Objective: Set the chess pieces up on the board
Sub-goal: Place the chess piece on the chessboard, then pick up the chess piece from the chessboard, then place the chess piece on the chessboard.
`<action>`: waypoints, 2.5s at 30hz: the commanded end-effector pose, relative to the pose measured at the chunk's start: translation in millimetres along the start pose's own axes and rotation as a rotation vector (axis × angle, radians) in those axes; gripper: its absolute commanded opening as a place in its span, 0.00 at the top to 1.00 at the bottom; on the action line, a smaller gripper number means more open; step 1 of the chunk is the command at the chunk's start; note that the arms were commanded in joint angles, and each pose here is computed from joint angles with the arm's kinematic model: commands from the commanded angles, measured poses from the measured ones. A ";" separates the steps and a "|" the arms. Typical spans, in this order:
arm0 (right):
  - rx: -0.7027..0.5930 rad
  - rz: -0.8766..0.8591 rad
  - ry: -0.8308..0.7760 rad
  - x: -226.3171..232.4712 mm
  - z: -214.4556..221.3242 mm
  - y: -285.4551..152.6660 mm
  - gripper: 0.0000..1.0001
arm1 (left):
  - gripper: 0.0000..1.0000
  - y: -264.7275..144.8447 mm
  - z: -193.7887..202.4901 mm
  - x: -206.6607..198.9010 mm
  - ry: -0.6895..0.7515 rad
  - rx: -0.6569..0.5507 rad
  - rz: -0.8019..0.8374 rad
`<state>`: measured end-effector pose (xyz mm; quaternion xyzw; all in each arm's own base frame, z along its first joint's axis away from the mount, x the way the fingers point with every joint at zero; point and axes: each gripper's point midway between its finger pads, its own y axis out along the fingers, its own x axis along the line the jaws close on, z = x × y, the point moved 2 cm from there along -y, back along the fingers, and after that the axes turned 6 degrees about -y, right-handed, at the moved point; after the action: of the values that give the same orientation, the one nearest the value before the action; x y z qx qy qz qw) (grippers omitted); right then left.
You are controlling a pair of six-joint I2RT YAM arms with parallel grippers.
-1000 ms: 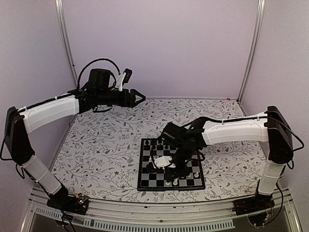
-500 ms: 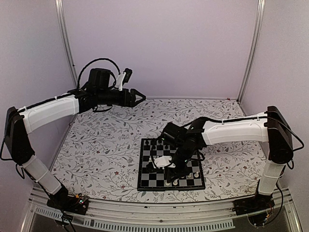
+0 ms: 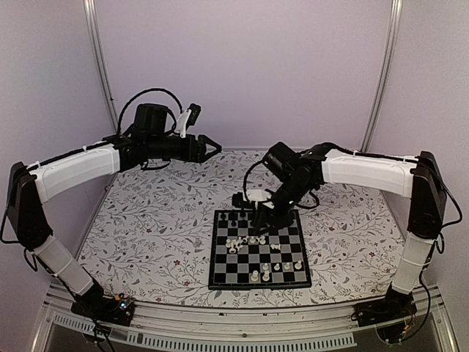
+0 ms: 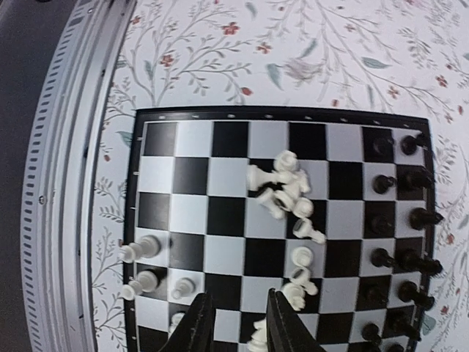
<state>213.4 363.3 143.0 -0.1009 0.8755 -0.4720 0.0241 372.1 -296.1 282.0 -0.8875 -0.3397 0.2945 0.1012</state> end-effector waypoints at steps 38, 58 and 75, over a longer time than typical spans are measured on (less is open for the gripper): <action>0.158 0.040 0.224 -47.8 69.0 49.1 0.72 | 0.21 1.3 -6.4 -7.0 0.025 -0.008 0.014; 0.116 0.080 0.174 -19.0 55.4 -1.9 0.92 | 0.20 5.9 -1.9 -4.7 0.020 0.006 0.013; 0.050 -0.008 0.040 75.9 74.5 -45.3 0.91 | 0.20 18.8 9.4 9.5 0.016 0.053 -0.021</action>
<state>179.1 274.5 148.2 -0.0621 0.8689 -0.4910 0.0054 380.8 -298.5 265.1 -0.8811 -0.3484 0.2957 0.1220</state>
